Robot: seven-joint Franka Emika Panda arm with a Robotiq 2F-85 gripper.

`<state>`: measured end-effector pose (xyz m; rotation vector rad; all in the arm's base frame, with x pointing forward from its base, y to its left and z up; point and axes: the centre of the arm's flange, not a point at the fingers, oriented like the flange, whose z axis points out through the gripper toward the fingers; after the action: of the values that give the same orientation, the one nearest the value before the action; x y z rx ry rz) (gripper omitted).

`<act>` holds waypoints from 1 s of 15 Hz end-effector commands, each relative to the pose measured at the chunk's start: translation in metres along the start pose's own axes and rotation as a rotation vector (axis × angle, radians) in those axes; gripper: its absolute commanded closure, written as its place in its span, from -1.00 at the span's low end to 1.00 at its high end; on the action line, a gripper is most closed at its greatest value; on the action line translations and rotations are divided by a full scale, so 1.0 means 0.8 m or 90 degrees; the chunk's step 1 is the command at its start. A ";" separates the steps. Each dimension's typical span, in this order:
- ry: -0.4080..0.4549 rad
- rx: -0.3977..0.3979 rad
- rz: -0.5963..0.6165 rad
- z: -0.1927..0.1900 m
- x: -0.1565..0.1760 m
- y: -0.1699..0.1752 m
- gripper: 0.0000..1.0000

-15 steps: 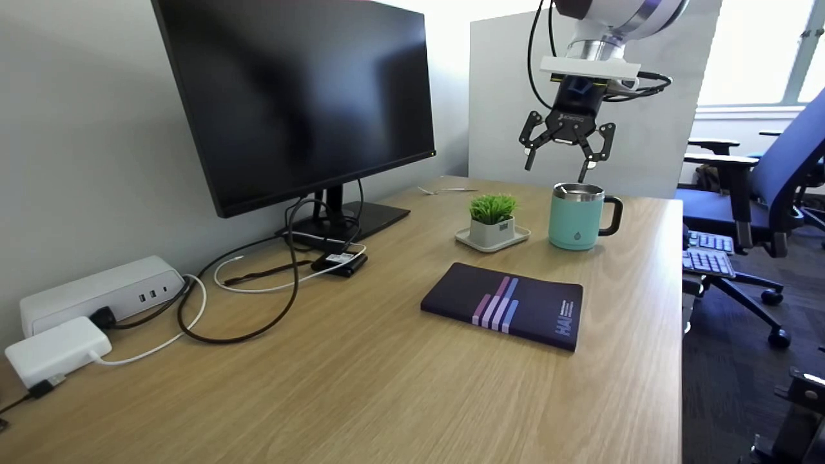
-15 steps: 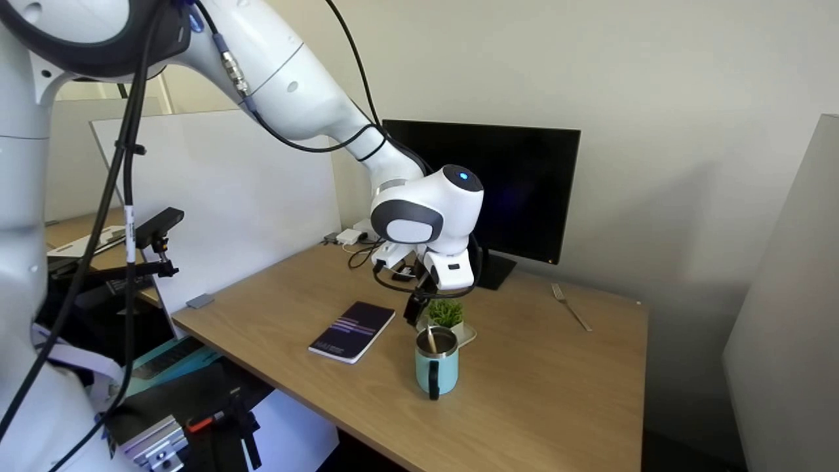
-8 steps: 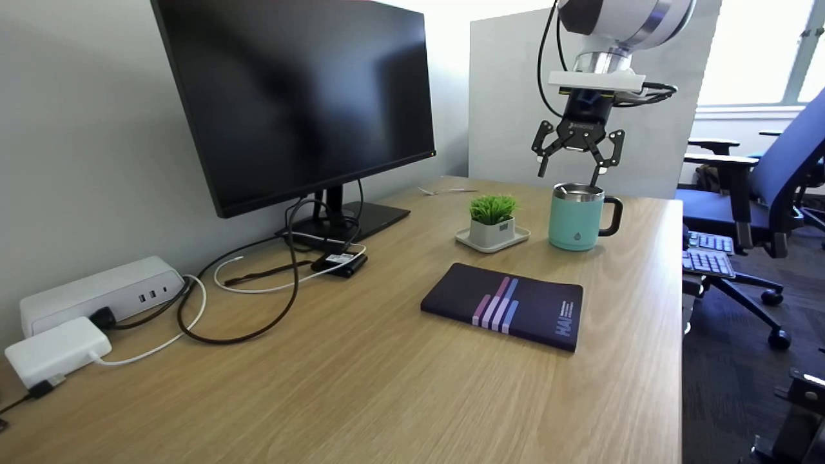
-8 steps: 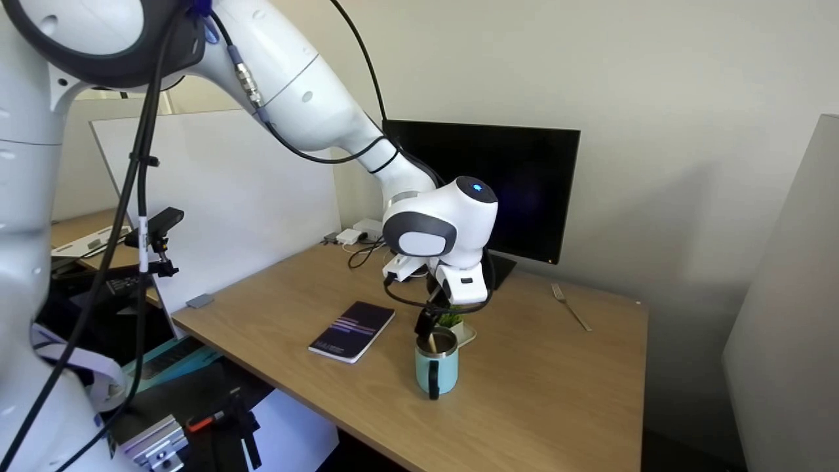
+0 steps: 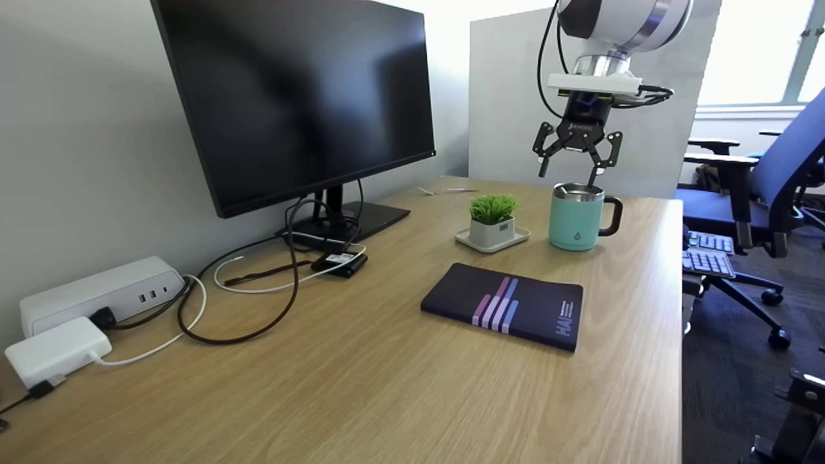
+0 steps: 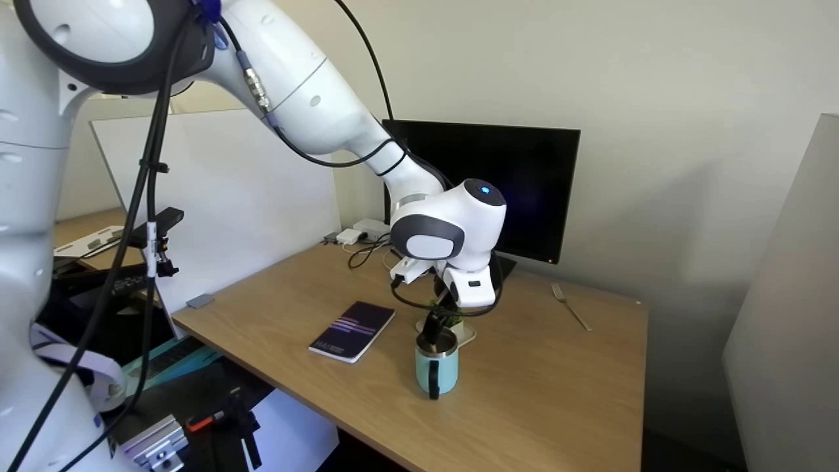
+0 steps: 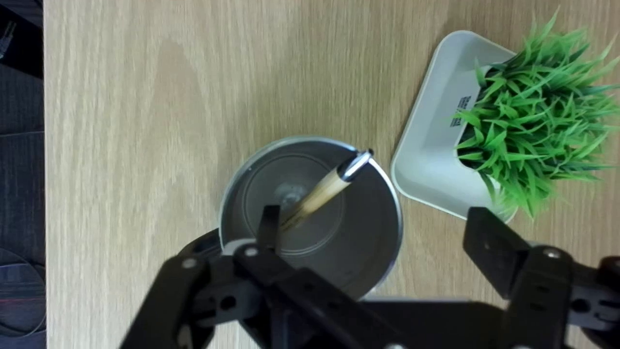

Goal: Take the pen out of the mug and put it on the desk

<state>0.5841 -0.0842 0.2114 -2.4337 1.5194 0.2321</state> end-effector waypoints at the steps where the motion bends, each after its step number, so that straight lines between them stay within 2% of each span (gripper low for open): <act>1: -0.006 0.005 0.019 -0.003 0.014 -0.001 -0.35; 4: -0.006 0.008 0.025 -0.007 0.020 0.003 0.13; 6: -0.006 0.009 0.027 -0.008 0.022 0.003 0.34; 7: -0.006 0.009 0.027 -0.009 0.023 0.003 0.24; 8: -0.007 0.010 0.027 -0.010 0.023 0.003 0.28; 12: -0.008 0.010 0.029 -0.012 0.024 0.004 0.18; 15: -0.010 0.012 0.036 -0.015 0.028 0.009 0.17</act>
<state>0.5845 -0.1029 0.2144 -2.4055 1.5541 0.2183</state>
